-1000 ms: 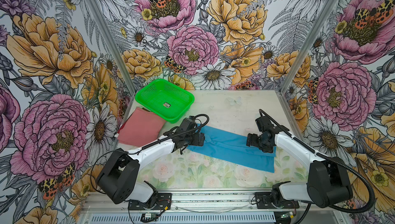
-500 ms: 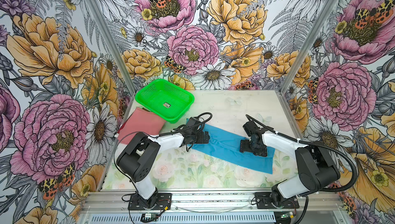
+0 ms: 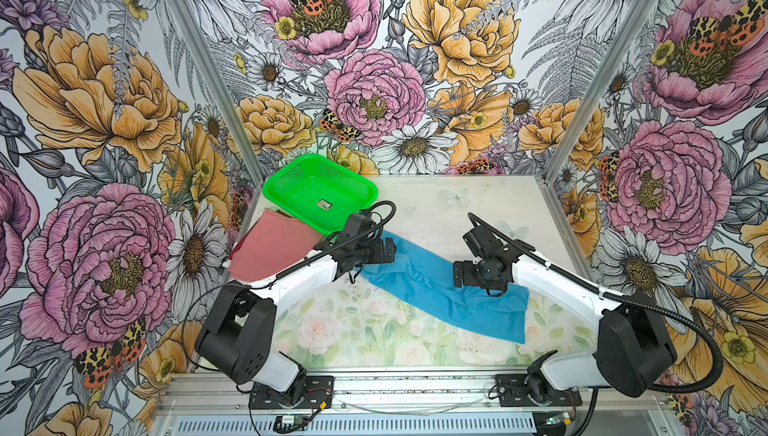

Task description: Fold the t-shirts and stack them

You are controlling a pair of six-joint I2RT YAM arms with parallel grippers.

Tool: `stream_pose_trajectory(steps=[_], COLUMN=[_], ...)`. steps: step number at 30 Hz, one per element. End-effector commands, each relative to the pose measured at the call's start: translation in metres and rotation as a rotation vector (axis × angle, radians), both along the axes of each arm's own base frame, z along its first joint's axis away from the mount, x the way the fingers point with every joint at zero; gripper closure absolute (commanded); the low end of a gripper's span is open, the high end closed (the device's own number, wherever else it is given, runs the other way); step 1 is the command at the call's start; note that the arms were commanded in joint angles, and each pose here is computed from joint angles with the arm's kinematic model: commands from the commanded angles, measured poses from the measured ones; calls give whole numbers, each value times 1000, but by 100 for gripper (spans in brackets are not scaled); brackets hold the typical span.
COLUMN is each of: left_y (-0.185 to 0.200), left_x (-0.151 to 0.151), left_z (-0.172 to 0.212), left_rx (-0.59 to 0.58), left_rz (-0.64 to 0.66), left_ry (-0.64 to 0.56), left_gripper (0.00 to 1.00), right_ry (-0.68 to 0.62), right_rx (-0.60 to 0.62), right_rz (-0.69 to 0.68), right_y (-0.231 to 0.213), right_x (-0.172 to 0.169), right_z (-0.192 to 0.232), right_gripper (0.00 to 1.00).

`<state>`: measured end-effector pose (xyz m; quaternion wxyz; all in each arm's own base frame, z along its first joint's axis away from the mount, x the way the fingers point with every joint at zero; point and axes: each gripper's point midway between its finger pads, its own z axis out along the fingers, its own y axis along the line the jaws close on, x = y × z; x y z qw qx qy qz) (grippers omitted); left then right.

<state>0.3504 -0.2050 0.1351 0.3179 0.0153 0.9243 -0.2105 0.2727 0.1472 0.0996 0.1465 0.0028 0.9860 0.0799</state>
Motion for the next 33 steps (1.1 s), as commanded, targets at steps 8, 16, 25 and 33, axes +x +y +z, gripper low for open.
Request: stream_pose_trajectory(steps=[8,16,25,33], left_y=[102,152,156,147], left_x=[-25,-45,-45,-43], left_z=[39,55,49,45], left_rx=[-28,-68,-52,-80], left_rz=[218,308,309,293], left_ry=[9,-23,-4,10], left_gripper=[1,1,1,1], right_ry=[-38,-29,-33,-2], right_rx=[79,148,192,161], right_rz=[426,536,644,653], right_y=[127,200,236,229], right_x=[65,97,70,42], right_z=[-6,-30,-20,-25], right_gripper=[1,1,2,2])
